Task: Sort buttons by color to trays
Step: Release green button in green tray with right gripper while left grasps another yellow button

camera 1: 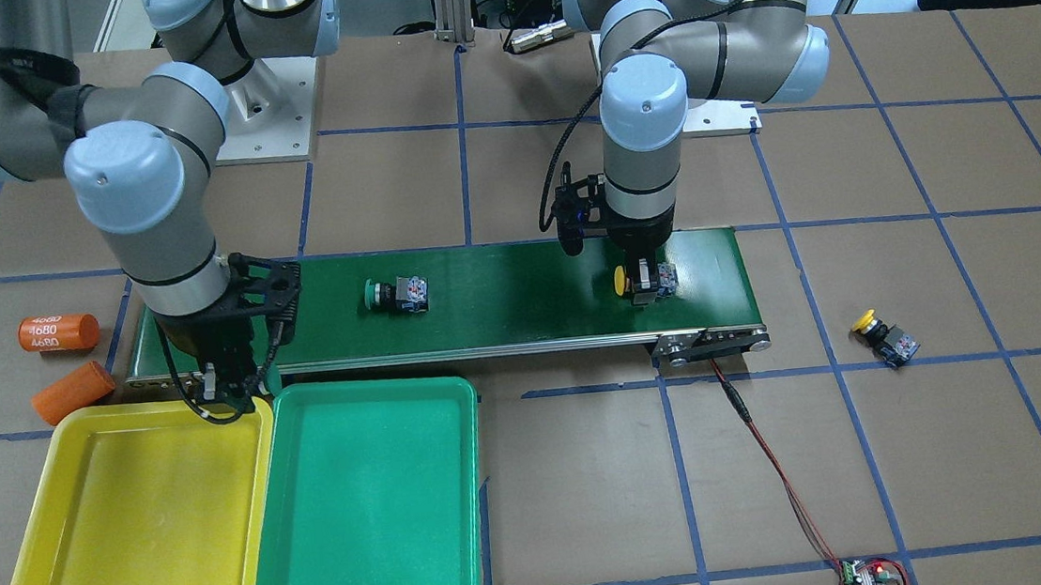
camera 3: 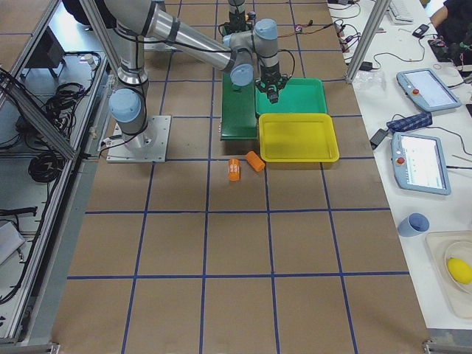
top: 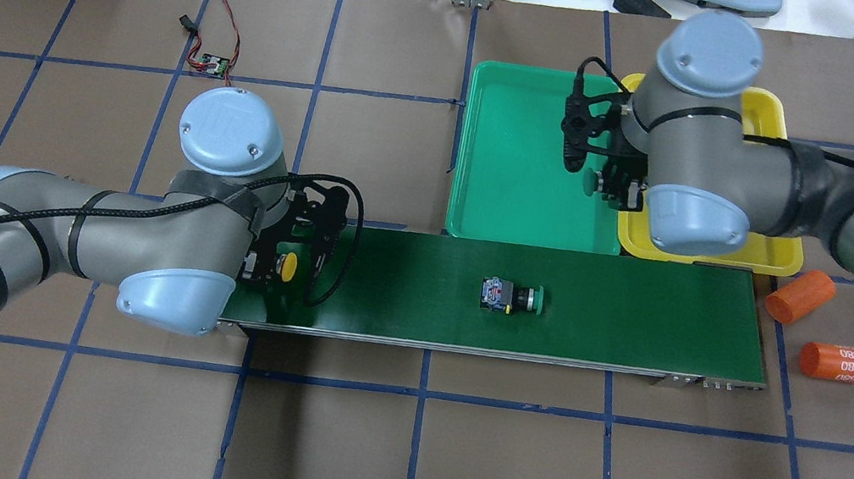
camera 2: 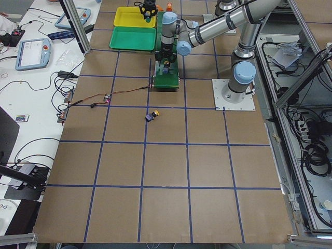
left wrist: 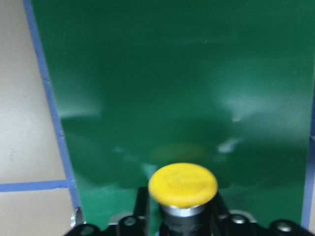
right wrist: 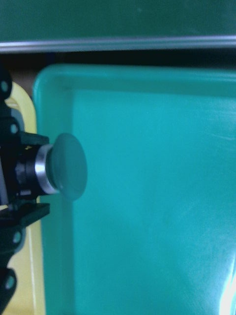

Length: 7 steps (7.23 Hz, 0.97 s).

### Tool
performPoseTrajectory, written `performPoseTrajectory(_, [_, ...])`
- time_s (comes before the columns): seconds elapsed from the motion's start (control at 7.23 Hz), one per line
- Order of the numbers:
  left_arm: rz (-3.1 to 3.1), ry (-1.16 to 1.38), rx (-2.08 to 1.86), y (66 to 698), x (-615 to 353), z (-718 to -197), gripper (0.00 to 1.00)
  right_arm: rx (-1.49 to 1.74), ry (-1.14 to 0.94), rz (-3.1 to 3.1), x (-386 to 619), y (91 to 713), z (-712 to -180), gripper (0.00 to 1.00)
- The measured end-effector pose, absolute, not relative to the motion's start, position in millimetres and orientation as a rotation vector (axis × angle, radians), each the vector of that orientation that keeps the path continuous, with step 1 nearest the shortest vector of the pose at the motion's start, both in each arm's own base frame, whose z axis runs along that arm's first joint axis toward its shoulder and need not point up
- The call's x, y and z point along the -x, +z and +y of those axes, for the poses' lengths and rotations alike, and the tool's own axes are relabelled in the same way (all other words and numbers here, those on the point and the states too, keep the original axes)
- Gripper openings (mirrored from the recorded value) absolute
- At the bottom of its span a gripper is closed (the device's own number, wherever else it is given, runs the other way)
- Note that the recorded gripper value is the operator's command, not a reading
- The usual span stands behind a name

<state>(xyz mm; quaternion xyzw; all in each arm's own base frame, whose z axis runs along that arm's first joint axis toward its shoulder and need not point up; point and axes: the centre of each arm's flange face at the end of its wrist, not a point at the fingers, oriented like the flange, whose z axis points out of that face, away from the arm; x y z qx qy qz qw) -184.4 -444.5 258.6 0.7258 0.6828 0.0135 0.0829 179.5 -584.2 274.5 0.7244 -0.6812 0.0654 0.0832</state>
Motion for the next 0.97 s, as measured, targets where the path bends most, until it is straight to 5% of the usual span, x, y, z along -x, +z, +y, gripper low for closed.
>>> performPoseTrajectory(0.28, [2.099,-0.026,-2.114,287.0,164.1,-465.3,1.0,-2.123,0.228,-2.093,-220.4,248.1,-633.2,0.31])
performPoseTrajectory(0.41, [2.186,-0.033,-2.069,291.4,123.1,-482.5,1.0,-2.109,0.233,-2.113,-238.7,237.5,-644.6,0.84])
performPoseTrajectory(0.55, [2.239,-0.057,-2.064,291.6,68.8,-497.4,1.0,-2.11,0.227,-2.115,-251.6,229.4,-647.9,0.93])
performPoseTrajectory(0.97, [2.083,-0.182,-2.253,280.5,-99.4,-506.3,1.0,-2.105,0.226,-2.128,-250.9,228.3,-650.9,0.95])
